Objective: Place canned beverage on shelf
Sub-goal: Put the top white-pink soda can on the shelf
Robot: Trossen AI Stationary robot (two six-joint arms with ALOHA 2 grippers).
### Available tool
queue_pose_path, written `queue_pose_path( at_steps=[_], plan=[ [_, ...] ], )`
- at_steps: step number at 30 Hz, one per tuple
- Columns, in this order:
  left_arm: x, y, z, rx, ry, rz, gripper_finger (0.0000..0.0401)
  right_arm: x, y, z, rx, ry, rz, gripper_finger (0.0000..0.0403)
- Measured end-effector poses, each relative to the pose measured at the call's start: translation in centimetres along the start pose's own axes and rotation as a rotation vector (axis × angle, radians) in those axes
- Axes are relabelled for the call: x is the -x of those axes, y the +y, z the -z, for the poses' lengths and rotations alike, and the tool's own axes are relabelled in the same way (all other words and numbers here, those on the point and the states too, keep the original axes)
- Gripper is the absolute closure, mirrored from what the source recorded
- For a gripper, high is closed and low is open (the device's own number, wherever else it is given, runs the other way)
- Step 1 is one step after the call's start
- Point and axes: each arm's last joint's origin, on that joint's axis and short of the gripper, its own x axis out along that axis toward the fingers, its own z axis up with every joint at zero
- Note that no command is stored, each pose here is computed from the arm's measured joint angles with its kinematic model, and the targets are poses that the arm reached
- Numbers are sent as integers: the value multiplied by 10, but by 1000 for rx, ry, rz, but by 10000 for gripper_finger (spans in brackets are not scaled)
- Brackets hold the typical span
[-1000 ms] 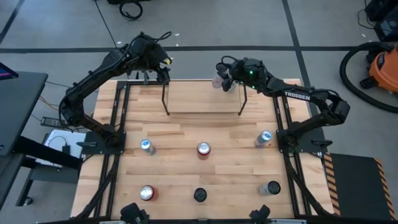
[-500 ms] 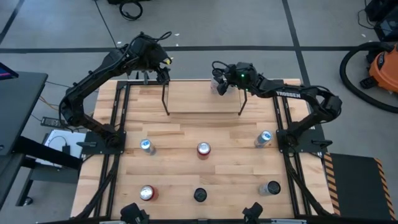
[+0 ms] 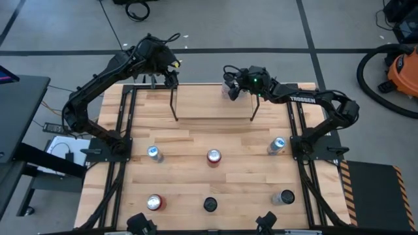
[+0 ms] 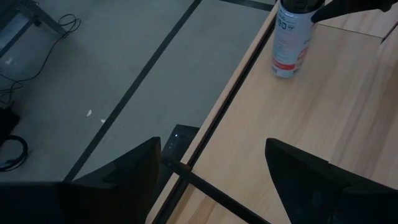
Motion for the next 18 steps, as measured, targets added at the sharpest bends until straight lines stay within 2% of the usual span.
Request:
queue_pose_path(
  at_steps=[13,18],
  plan=[
    [0,0,0,0,0,1,110,0,3,-1,-22,-11,-37,121],
    [0,0,0,0,0,0,110,0,7,-2,15,-21,-21,121]
  ],
)
